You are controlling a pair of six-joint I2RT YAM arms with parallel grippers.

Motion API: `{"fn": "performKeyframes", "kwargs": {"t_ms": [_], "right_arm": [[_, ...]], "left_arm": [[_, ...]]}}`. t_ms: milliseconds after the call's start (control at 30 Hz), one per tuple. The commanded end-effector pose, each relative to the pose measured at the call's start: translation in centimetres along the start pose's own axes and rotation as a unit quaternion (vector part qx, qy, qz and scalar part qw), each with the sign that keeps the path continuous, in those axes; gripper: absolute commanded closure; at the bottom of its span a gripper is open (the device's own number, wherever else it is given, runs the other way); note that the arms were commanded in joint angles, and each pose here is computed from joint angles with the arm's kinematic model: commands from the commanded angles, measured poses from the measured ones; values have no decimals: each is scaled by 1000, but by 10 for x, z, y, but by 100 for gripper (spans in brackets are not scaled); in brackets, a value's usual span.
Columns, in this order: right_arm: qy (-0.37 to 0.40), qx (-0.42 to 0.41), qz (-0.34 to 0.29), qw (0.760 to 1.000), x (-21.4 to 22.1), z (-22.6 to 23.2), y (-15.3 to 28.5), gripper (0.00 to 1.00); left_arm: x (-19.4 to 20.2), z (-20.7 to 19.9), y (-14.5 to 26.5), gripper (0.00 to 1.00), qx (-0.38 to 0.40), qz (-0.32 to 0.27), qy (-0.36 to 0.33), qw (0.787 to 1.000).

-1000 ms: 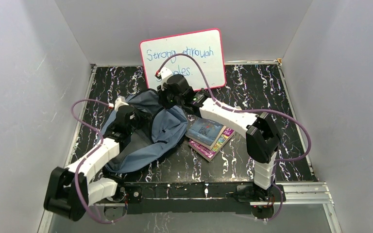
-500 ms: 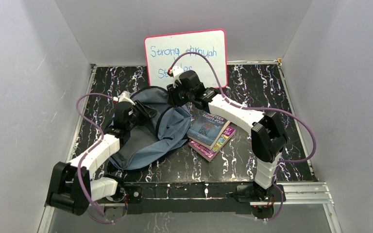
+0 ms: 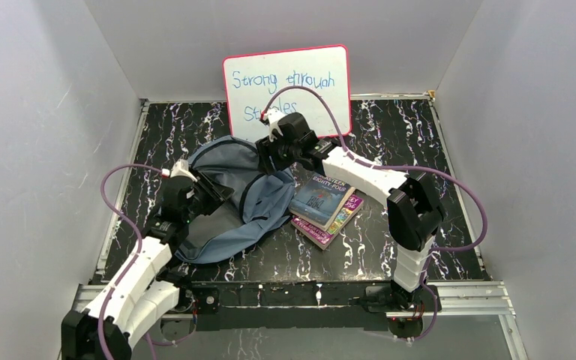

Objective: Pack the student bag
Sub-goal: Adjust the student bag at the center of the board, then pick up the book from the center of the board.

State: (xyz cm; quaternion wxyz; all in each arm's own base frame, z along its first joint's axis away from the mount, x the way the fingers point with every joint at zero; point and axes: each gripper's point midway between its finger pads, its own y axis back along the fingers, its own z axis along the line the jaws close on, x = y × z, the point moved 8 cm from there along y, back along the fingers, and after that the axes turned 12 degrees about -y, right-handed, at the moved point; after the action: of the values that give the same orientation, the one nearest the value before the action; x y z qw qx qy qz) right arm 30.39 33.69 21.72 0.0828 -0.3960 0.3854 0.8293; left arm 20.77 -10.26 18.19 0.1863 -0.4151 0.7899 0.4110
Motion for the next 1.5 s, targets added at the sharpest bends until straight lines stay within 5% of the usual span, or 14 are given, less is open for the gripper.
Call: {"fn": "performKeyframes", "kwargs": {"t_ms": [0, 300, 567, 833, 1033, 1233, 1467], "right_arm": [[1, 6, 13, 1000, 14, -8, 0, 32], [-8, 10, 39, 999, 27, -15, -14, 29], [8, -99, -49, 994, -40, 37, 44, 13], [-9, -131, -56, 990, -33, 47, 77, 12], [-95, 12, -75, 993, -3, 20, 113, 14], [-222, 188, -114, 950, 48, -19, 160, 12], [-273, 248, -127, 921, 71, -63, 191, 7]], "left_arm": [[12, 13, 13, 62, -36, 19, 18, 999], [26, 19, 16, 62, -30, 37, 37, 998], [23, 16, 15, 62, -32, 39, 29, 998], [19, 14, 15, 62, -29, 38, 19, 999], [4, 7, 27, 61, -51, 23, 7, 998], [-15, 7, 56, 58, -107, -8, -40, 993], [-27, -4, 71, 45, -88, 11, -116, 989]]}}
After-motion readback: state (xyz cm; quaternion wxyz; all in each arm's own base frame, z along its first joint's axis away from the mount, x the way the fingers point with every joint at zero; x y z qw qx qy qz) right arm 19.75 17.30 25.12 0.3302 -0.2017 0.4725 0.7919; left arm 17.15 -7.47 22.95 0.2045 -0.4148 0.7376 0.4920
